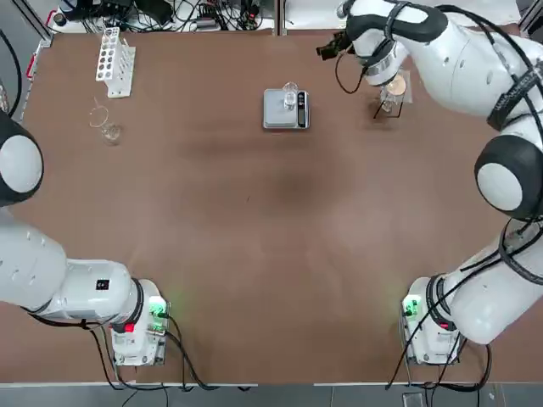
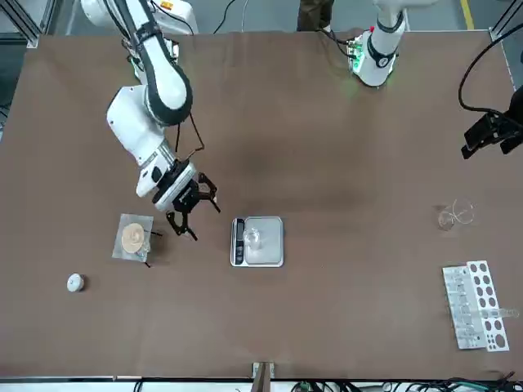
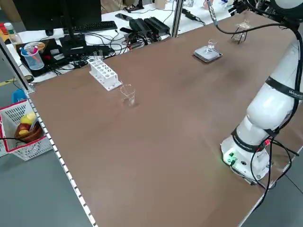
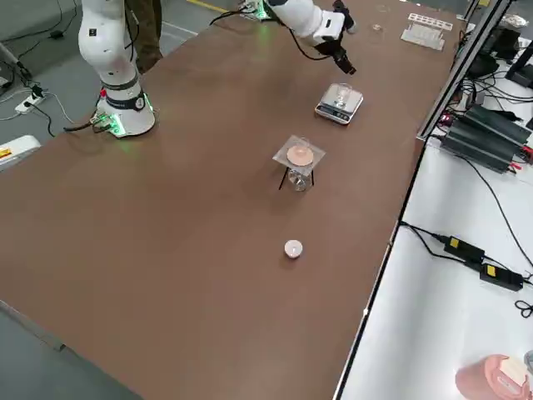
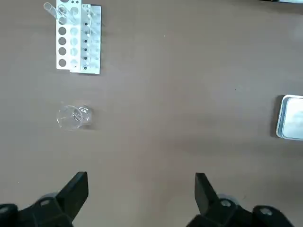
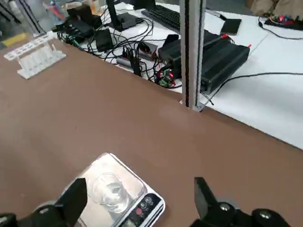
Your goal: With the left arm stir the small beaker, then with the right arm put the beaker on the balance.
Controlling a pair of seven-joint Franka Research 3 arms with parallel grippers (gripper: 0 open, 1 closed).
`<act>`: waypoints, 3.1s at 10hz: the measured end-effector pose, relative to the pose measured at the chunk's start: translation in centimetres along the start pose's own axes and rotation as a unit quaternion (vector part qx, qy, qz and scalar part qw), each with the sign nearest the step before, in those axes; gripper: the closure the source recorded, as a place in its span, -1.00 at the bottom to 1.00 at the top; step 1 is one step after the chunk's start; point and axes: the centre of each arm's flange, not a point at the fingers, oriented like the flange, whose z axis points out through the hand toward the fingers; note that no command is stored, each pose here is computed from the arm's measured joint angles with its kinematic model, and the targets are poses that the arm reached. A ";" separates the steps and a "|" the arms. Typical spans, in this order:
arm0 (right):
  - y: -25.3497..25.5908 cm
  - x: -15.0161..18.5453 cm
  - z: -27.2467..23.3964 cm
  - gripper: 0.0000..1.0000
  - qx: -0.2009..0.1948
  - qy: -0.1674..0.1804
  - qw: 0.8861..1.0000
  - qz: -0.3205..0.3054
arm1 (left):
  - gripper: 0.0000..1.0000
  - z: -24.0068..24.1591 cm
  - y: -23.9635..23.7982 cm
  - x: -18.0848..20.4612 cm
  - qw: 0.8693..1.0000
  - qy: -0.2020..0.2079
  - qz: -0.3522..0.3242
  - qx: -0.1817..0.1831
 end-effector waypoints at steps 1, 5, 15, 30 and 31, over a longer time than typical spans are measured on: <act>-0.2 1.4 -0.9 -0.99 -0.002 -0.014 0.999 0.037 | -0.99 0.0 0.0 0.0 1.000 0.000 0.000 0.000; 0.5 2.5 -2.4 -0.99 -0.004 -0.060 0.981 0.186 | -0.99 0.1 0.0 0.0 1.000 0.000 0.000 0.000; 7.7 7.6 -12.6 -0.99 -0.056 -0.236 0.922 0.302 | -0.99 0.1 0.0 0.0 1.000 0.000 0.000 0.000; 17.1 9.2 -35.0 -0.99 -0.220 -0.309 0.860 0.343 | -0.99 0.1 0.0 0.0 1.000 0.000 0.000 0.000; 17.0 9.1 -35.2 -0.99 -0.223 -0.313 0.861 0.334 | -0.99 0.1 0.0 0.0 1.000 0.000 0.000 0.000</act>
